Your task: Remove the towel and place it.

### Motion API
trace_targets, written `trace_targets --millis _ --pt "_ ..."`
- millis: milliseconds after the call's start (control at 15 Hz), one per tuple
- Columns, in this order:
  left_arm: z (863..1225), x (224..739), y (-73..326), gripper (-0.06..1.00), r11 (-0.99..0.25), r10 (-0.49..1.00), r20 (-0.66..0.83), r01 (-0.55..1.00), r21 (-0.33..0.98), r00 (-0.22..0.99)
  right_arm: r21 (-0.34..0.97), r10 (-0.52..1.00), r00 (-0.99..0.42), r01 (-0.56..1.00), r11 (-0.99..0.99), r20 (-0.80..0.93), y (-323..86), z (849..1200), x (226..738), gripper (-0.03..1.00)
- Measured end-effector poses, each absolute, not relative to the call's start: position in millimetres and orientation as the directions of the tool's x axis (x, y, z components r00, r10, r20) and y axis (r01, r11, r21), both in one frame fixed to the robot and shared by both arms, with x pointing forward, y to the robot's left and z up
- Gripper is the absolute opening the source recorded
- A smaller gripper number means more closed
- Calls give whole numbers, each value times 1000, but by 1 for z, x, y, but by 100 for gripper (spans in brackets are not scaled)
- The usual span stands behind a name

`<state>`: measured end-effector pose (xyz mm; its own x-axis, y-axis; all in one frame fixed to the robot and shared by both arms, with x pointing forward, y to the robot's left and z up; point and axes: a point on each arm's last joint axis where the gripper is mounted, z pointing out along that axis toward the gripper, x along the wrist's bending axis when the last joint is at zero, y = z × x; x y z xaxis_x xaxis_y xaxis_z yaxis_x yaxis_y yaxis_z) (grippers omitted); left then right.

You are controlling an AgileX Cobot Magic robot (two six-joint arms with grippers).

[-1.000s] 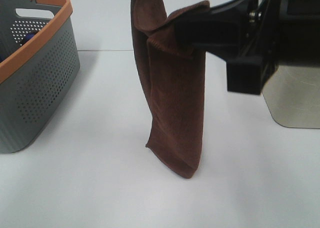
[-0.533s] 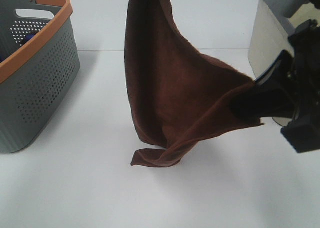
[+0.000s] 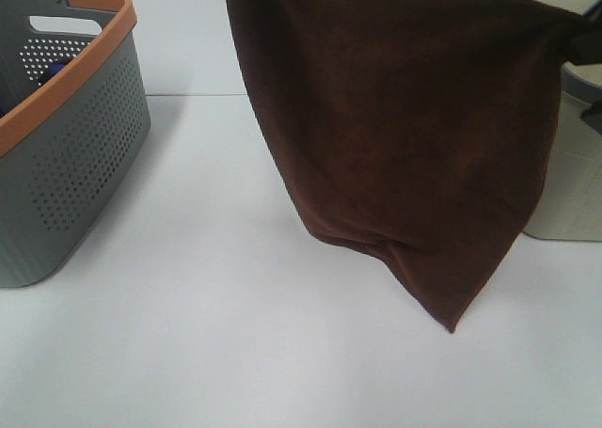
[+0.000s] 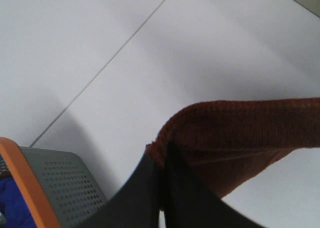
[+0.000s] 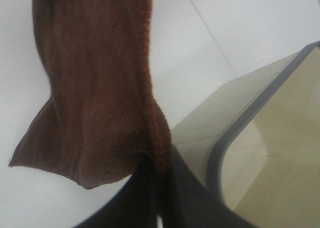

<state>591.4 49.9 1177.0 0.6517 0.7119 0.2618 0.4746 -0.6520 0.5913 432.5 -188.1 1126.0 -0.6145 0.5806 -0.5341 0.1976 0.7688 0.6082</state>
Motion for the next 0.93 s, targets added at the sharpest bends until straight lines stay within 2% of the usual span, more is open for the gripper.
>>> trace_targets --millis 333,400,467,733,933 --pt "1191 606 51 0 -641 728 394 351 683 561 539 423 -530 -79 839 -735 -159 1117 472 2" --pt "1198 612 54 0 -633 743 451 300 713 494 469 355 -482 -136 873 -801 -151 1119 488 2" --pt "1198 612 54 0 -633 743 451 300 713 494 469 355 -482 -136 873 -801 -151 1119 488 2" --pt "1180 651 62 0 -595 779 478 241 767 406 444 363 -400 -130 886 -841 -156 1123 550 2" --pt "1149 694 74 0 -496 845 407 223 839 348 478 391 -364 -189 858 -845 -155 1124 597 2"
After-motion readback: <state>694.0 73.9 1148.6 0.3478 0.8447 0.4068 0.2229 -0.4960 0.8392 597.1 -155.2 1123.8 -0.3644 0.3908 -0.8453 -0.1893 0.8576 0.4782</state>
